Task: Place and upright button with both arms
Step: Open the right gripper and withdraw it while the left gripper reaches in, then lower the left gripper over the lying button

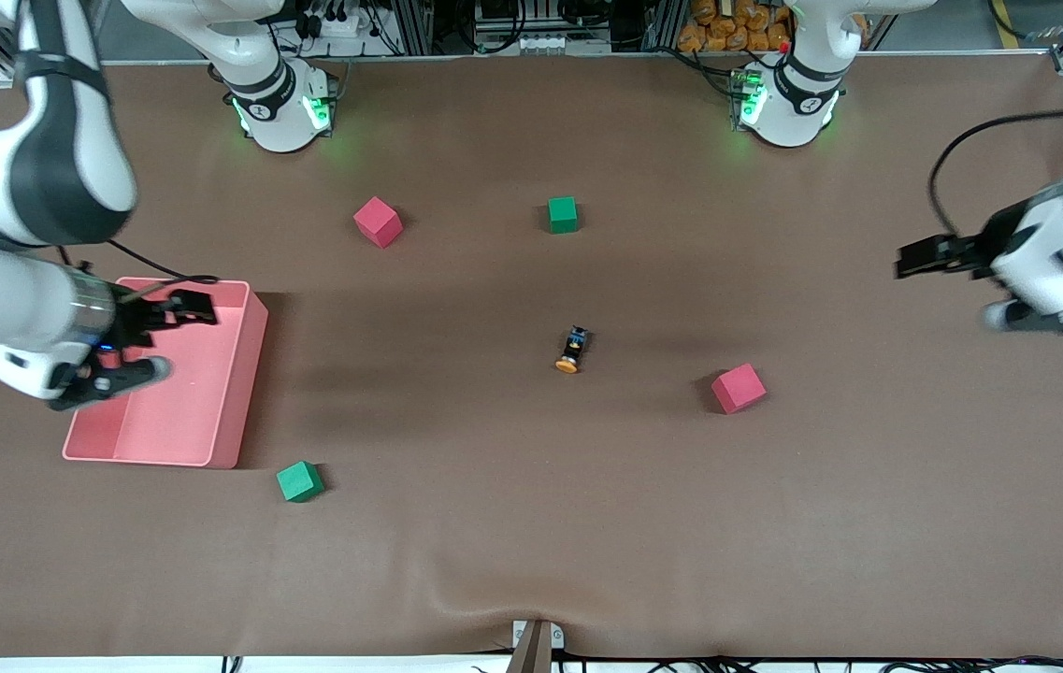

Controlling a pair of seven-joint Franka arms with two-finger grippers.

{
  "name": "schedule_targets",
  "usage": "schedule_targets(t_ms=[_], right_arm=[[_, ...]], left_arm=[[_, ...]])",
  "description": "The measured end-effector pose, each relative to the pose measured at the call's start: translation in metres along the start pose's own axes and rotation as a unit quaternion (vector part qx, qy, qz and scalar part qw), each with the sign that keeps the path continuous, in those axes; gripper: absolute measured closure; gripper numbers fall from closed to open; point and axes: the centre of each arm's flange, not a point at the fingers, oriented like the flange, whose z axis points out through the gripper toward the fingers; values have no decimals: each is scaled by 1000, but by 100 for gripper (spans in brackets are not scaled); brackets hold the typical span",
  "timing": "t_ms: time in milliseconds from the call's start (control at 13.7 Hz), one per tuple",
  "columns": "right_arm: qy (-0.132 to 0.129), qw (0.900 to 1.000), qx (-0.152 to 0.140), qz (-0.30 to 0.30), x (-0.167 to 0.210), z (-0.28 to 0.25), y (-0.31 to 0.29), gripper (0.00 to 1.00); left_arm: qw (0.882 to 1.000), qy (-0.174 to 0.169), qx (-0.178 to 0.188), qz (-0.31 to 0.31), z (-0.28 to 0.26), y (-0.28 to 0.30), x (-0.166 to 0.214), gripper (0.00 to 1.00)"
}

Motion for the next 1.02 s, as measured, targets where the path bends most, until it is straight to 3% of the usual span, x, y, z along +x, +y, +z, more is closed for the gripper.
schedule_targets(t_ms=[364,728,1019], right_arm=[[1,999,-4,45,-38,-7,52,0],[24,998,-8,62,-81,-13,56,0],[38,996,-19,72,-93,-23,15,0]], left_arm=[[997,-50,8,60,76,111,29,0],[996,-14,19,83,134,229,39,0],[996,-15,-24,88,198,275,56,0]])
